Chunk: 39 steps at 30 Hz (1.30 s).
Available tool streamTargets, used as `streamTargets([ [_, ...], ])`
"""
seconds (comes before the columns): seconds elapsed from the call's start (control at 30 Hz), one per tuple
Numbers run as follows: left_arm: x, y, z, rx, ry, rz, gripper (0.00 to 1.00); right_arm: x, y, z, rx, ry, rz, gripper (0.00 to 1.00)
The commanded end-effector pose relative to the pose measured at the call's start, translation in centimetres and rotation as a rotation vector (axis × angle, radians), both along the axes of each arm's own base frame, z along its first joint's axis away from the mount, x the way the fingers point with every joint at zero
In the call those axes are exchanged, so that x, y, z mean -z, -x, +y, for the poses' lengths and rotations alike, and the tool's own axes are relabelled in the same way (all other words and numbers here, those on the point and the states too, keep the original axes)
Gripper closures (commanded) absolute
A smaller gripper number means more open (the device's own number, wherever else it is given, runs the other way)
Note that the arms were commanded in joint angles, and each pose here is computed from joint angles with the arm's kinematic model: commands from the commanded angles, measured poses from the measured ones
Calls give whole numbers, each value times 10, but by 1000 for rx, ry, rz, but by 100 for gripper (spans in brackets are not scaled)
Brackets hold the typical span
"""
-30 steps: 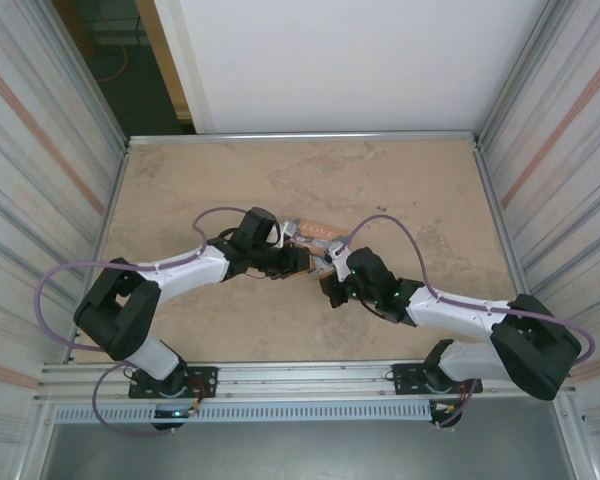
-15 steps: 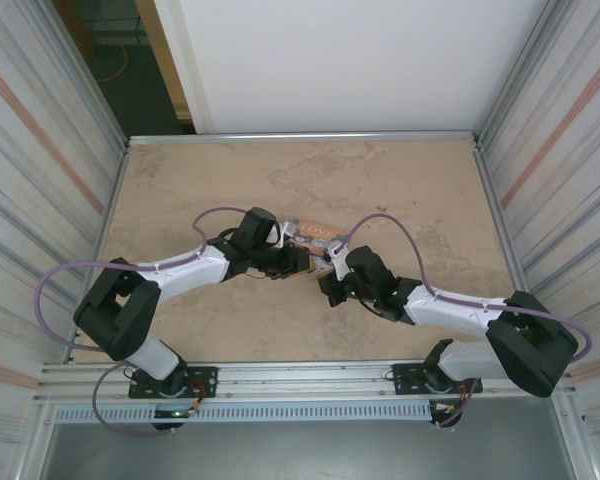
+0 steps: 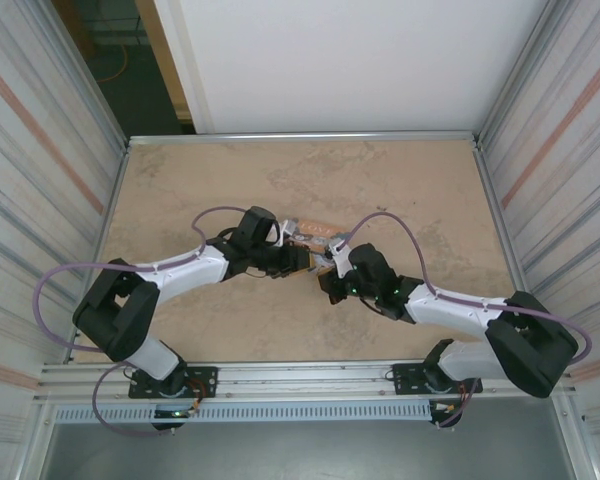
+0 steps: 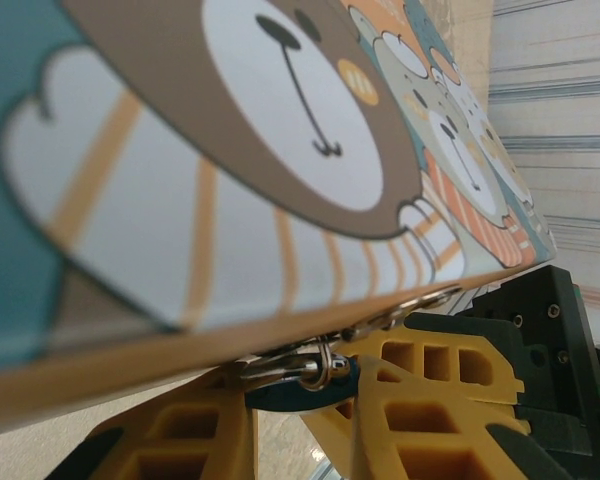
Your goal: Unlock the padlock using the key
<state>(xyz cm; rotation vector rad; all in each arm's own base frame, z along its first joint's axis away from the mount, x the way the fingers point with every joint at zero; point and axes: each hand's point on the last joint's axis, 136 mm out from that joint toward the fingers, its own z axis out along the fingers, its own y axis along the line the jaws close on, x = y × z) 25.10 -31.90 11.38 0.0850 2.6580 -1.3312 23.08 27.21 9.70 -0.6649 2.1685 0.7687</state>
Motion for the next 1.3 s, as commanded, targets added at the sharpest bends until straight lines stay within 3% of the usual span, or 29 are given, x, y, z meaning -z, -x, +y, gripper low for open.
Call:
streamTargets([
  [0.0,-23,12,-11,61,64,-27,98,-58,-22,24,-22,-162,-137,100],
  [0.8,-29,14,-17,67,92,-18,97,-130,-64,55,-101,-321,-252,100],
  [1.27,3,11,-20,55,79,25,96,-46,-44,30,-37,-218,-66,100],
])
